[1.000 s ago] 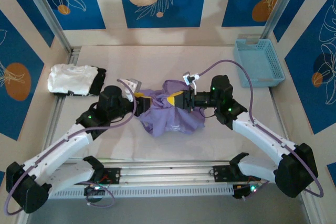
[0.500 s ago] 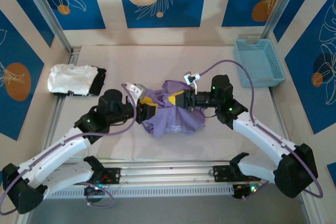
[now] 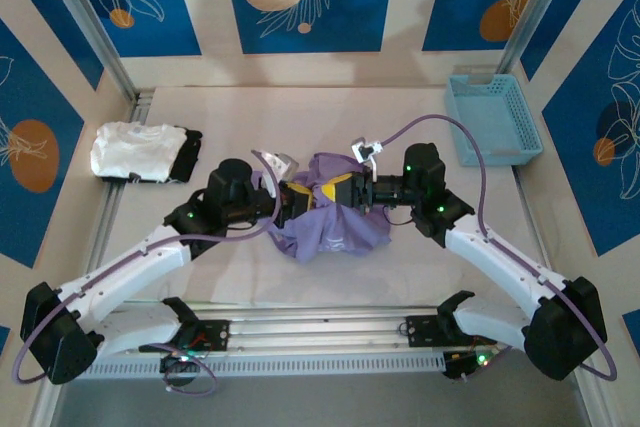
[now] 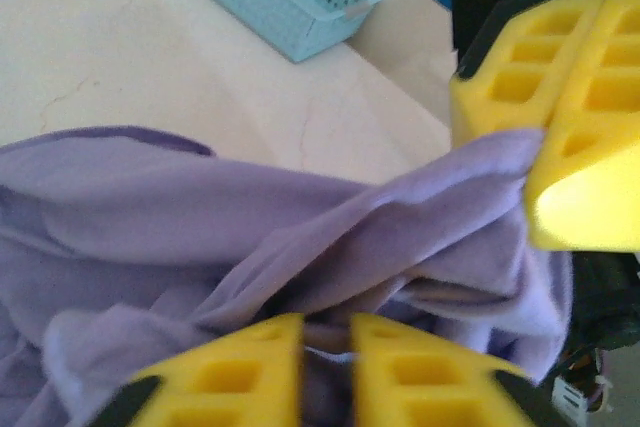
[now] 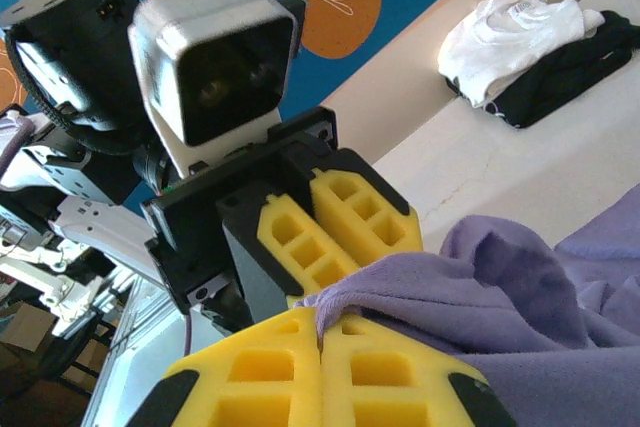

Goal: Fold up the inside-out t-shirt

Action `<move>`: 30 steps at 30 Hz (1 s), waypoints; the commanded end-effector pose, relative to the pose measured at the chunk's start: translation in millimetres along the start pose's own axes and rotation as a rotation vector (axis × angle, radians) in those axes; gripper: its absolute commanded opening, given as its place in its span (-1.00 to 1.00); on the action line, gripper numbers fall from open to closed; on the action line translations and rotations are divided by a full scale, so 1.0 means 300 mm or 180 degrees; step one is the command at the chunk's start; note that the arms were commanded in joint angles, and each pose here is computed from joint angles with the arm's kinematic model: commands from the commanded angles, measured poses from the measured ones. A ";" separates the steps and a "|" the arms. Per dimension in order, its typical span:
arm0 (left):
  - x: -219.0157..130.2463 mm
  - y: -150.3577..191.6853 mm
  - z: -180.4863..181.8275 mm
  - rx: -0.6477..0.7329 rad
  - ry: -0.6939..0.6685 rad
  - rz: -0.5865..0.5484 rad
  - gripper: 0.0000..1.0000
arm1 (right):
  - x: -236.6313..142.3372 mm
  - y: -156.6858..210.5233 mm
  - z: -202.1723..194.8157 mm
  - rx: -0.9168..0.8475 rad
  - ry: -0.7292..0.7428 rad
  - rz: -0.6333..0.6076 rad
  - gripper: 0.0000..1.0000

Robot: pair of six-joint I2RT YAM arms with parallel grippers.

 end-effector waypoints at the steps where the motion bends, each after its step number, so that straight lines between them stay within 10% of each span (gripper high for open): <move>1: -0.026 -0.094 -0.053 0.0097 0.0284 -0.0442 -1.00 | -0.027 0.018 0.015 -0.0156 -0.0022 0.0025 -1.00; 14: -0.212 -0.166 -0.208 0.0238 0.1317 -0.1276 -1.00 | -0.057 0.005 -0.034 0.0085 0.0010 -0.0166 -0.97; 21: -0.107 -0.067 -0.032 0.0264 0.0209 -0.0487 -0.74 | -0.062 -0.001 -0.011 0.0020 -0.0026 -0.0152 -1.00; 30: -0.004 -0.058 -0.026 0.0301 0.0348 -0.0243 -0.21 | -0.046 0.006 -0.006 0.0013 -0.0038 -0.0099 -1.00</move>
Point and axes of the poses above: each hand's point on the last joint's axis, 136 mm out from that joint toward the fingers, its own x axis out along the fingers, its own z axis along the line the jaws close on, y = z × x, the point moved 2 cm from there along -x, back along the fingers, and after that the axes turned 10 degrees about x, right-handed, at the moved point
